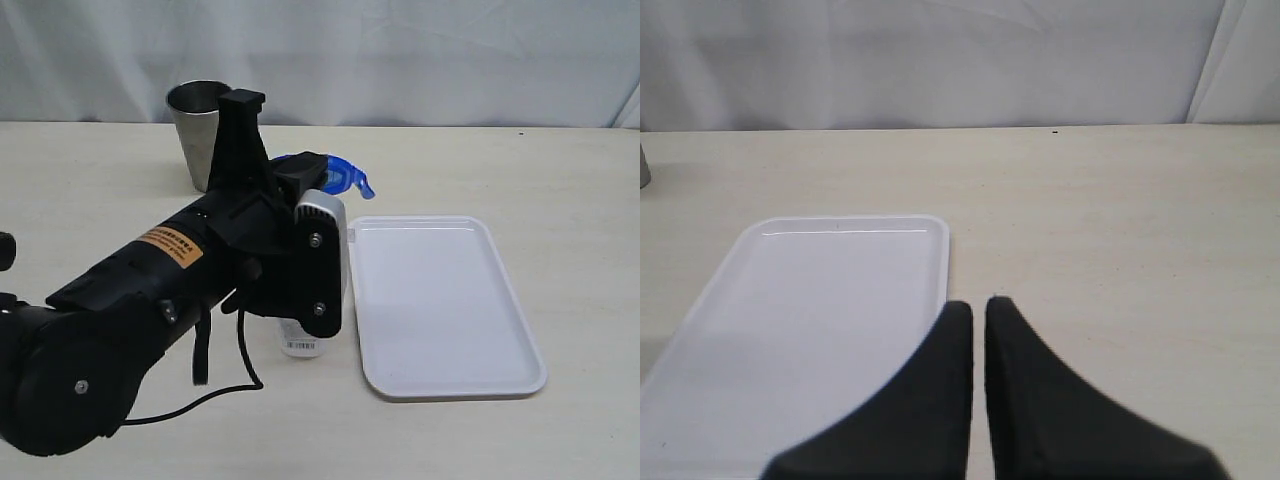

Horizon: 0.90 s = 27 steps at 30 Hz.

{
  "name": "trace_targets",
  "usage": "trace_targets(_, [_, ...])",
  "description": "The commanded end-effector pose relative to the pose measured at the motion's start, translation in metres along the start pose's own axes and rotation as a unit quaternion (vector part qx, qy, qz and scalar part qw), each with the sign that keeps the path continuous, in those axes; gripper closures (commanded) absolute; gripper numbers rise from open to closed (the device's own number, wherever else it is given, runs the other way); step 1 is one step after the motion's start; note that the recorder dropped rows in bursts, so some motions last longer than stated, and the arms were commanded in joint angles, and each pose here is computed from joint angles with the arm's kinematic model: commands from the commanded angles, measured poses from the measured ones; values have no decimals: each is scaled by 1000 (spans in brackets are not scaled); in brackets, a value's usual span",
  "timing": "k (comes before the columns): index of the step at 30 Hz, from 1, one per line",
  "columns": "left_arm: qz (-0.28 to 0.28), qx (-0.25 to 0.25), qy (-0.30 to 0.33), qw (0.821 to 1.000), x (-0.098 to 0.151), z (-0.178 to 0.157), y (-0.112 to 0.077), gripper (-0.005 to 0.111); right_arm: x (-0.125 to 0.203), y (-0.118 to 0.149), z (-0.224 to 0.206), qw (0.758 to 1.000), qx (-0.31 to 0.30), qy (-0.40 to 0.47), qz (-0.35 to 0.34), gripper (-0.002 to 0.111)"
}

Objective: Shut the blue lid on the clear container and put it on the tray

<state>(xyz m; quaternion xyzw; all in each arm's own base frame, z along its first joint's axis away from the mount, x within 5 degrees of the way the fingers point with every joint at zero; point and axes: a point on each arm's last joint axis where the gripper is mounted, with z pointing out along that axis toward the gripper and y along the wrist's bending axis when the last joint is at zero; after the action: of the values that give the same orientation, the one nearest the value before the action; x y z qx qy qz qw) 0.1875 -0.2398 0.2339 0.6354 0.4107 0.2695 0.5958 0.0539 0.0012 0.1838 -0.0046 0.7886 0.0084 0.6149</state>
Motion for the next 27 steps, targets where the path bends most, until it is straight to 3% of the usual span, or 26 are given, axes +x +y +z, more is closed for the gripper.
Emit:
trace_targets(1, [-17, -6, 15, 1000, 2, -1, 0, 107, 1, 0, 0, 1000, 0, 1, 0, 104])
trace_targets(27, [-7, 58, 3, 998, 4, -7, -20, 107, 1, 0, 0, 1000, 0, 1, 0, 104])
